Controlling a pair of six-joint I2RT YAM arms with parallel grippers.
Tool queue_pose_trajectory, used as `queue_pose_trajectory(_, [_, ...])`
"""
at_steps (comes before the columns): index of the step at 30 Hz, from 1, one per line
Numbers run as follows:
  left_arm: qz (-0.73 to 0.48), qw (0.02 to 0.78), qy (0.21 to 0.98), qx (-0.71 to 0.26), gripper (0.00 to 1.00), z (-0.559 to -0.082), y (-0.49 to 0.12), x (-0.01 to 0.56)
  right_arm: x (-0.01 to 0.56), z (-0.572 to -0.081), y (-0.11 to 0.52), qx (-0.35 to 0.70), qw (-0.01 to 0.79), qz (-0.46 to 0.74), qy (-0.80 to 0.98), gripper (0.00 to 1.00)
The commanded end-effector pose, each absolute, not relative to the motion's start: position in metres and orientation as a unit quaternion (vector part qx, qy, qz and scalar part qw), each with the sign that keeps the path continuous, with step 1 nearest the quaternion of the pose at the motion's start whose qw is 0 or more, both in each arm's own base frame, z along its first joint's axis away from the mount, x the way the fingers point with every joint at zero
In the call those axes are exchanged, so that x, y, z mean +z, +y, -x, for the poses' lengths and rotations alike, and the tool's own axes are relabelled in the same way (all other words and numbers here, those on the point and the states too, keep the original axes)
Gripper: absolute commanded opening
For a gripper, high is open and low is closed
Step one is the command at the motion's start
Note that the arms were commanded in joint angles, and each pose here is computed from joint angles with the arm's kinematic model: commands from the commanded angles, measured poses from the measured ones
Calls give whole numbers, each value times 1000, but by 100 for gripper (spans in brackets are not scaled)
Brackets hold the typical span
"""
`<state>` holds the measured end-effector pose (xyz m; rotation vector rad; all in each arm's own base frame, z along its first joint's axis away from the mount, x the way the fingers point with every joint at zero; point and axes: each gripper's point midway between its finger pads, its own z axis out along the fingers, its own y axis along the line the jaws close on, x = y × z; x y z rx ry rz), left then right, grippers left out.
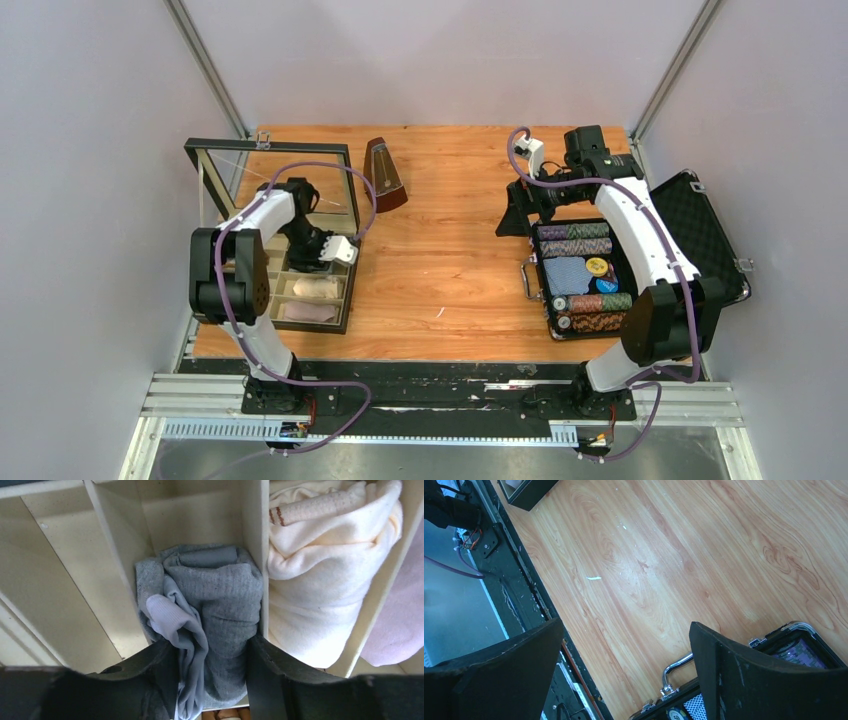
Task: Roll the underwear
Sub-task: Place the underwear in the storage box.
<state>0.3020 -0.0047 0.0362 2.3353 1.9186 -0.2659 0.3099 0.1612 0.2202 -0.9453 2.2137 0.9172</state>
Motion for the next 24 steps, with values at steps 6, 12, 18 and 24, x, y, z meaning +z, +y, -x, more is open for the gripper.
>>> queue_pose_trajectory(6, [-774, 78, 625, -60, 59, -307, -2, 74, 226, -314, 164, 352, 287, 357, 816, 100])
queue_pose_trajectory(12, [-779, 65, 621, -58, 60, -296, 3, 86, 231, -316, 164, 350, 294, 360, 814, 100])
queue_pose_trajectory(18, [-781, 39, 622, -40, 62, -292, 20, 83, 229, -313, 166, 358, 290, 359, 812, 100])
queue_pose_trajectory(24, [-764, 61, 642, -21, 63, -299, 31, 96, 228, -310, 166, 360, 288, 358, 812, 100])
